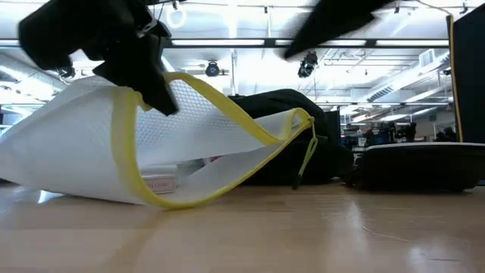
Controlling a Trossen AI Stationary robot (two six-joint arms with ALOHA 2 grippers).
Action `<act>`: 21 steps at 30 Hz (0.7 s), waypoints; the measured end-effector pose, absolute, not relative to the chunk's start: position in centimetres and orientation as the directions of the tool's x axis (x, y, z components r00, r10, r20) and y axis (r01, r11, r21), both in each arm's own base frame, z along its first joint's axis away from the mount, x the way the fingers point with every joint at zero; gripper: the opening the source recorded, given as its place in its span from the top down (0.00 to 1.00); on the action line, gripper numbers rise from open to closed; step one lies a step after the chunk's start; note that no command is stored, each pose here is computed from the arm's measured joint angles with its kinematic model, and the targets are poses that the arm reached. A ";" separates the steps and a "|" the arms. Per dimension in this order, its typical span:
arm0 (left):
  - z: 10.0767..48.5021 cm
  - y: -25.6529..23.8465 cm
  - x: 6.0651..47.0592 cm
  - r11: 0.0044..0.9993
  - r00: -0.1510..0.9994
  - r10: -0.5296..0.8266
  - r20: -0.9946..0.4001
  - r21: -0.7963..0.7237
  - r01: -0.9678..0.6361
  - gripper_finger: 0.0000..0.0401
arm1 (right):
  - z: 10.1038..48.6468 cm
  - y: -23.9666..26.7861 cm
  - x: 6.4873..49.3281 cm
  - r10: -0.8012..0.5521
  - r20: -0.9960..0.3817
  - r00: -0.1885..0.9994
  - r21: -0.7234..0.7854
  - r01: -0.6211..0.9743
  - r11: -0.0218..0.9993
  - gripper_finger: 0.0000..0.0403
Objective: Unpack backpack
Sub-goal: Remove the pen from the yellow zip bag
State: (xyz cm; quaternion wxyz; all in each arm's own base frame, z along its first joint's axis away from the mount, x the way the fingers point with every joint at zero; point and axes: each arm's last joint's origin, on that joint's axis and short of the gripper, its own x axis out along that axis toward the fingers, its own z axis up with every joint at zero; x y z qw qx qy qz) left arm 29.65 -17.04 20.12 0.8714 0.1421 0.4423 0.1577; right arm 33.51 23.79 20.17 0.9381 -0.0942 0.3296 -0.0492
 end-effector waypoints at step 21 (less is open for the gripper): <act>21.4 -17.9 31.4 0.904 0.719 0.400 -0.568 0.373 -0.208 1.00 | 13.4 14.8 35.0 -0.201 -0.481 0.853 -0.003 0.228 0.974 0.69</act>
